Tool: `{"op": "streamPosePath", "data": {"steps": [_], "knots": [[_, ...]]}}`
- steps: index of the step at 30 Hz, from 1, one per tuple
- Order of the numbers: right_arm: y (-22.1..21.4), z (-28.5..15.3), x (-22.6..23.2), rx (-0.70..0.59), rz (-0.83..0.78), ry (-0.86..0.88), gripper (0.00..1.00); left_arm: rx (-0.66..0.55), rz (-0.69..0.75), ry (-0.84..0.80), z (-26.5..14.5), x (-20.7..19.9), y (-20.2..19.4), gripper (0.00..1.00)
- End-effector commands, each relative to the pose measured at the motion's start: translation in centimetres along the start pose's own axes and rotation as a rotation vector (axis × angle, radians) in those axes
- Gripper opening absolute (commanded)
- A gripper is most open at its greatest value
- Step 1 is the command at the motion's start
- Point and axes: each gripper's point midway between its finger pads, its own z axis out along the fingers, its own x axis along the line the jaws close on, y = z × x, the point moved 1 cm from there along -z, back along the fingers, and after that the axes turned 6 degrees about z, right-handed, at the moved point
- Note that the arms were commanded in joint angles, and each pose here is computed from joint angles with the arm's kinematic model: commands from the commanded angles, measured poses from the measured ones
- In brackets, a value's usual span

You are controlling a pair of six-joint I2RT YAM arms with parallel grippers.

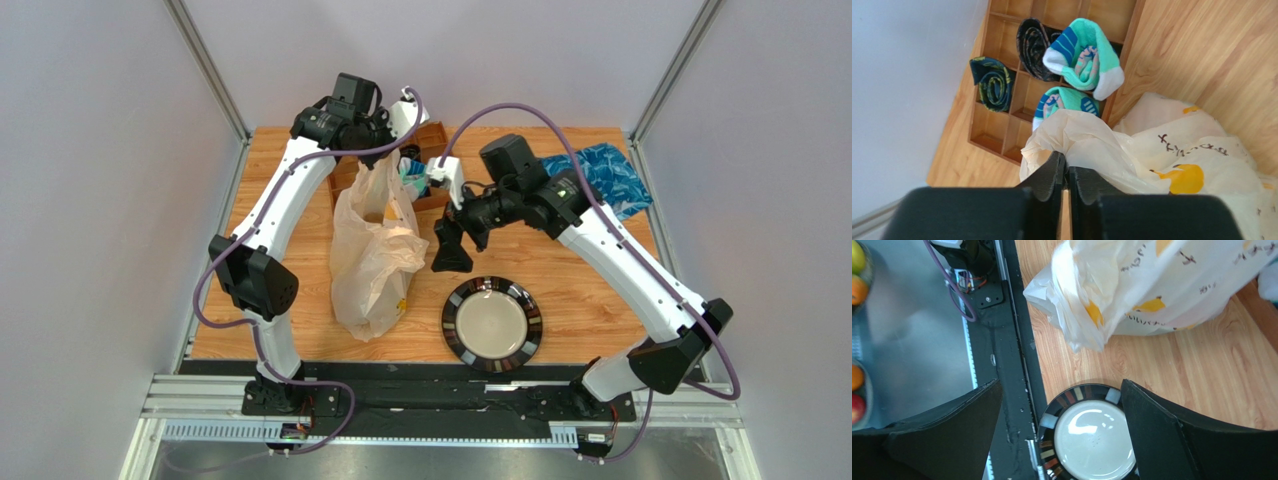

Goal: Take the fake fruits out of the plastic bag
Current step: Pick up the plastic bag at the center of the board.

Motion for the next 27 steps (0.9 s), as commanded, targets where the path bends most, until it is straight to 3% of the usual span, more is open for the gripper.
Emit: {"op": "streamPosePath", "data": {"steps": [1,6,7,9,10,13,17,21,23,27], "knots": [[1.8,3.2,-0.6,0.011,-0.199,-0.060,0.90,-0.068,-0.104,-0.004,-4.2,-1.1,1.9,0.00],[2.5,5.5,-0.6,0.033,-0.234,-0.084,0.84,-0.069,-0.137,-0.033,-5.7,-3.1,1.1,0.00],[2.7,5.9,-0.6,0.031,-0.230,-0.077,0.79,-0.064,-0.141,-0.030,-5.9,-3.2,0.9,0.00],[2.9,6.4,-0.8,0.037,-0.243,-0.102,0.58,-0.056,-0.161,-0.032,-6.2,-3.5,0.6,0.00],[3.5,6.3,-1.1,0.027,-0.250,-0.132,0.30,-0.059,-0.169,-0.038,-6.3,-3.6,0.7,0.00],[4.2,4.4,-3.3,0.009,-0.261,-0.292,0.00,-0.083,-0.232,-0.004,-7.5,-3.1,1.5,0.00],[6.0,-3.2,-6.2,-0.129,-0.253,-0.480,0.00,-0.200,-0.311,-0.036,-10.4,-3.0,5.0,0.00],[7.5,-13.4,-14.5,-0.301,-0.130,-0.781,0.00,-0.483,-0.290,-0.234,-13.2,-3.8,12.2,0.00],[9.3,-19.1,-18.1,-0.399,-0.095,-0.925,0.00,-0.615,-0.264,-0.200,-14.5,-2.1,15.7,0.00],[12.3,-25.8,-20.4,-0.534,-0.088,-1.060,0.00,-0.745,-0.215,-0.079,-15.4,0.9,19.5,0.00]]}}
